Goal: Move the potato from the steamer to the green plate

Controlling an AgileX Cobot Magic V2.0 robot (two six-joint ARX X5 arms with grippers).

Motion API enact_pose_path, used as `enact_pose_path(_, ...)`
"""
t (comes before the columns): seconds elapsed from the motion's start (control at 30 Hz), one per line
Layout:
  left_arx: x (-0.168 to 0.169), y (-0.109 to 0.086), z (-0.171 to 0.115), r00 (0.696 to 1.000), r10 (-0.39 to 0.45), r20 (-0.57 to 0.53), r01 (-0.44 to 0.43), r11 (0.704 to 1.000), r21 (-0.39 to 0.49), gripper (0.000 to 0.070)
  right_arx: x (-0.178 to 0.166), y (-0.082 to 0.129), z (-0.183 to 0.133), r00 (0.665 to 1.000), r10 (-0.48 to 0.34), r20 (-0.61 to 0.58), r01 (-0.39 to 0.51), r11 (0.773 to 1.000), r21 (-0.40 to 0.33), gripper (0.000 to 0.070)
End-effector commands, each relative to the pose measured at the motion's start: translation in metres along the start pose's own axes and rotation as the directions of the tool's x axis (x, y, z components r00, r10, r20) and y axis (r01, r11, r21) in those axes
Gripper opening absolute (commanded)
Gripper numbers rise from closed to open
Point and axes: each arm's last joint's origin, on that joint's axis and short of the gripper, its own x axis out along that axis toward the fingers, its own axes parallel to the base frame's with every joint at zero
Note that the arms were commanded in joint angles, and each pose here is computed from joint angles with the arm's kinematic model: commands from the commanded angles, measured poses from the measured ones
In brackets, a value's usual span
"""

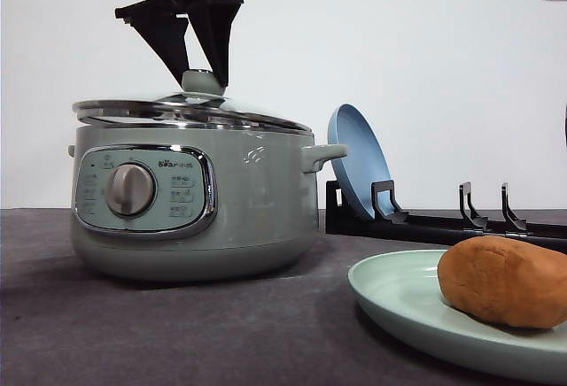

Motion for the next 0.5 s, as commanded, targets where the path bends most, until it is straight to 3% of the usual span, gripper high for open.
enact_pose_path(0.0,0.012,-0.003,0.008,1.000,-0.006,0.004,0.006,1.000,0.007,0.0000,-0.002,0.002,0.004,1.000,0.008,0.019,-0.008,1.000,-0.005,0.0699)
enact_pose_path(0.2,0.023,-0.004,0.007,0.998,-0.058,-0.040,0.058,0.998,0.003,0.0000,-0.002,0.002,0.004,1.000,0.008,0.018,-0.008,1.000,-0.005,0.0699)
enact_pose_path(0.47,0.023,0.000,0.006,0.997,-0.058,-0.054,0.058,0.998,-0.002,0.0000,-0.002,0.002,0.004,1.000,0.008,0.019,-0.008,1.000,-0.008,0.0699)
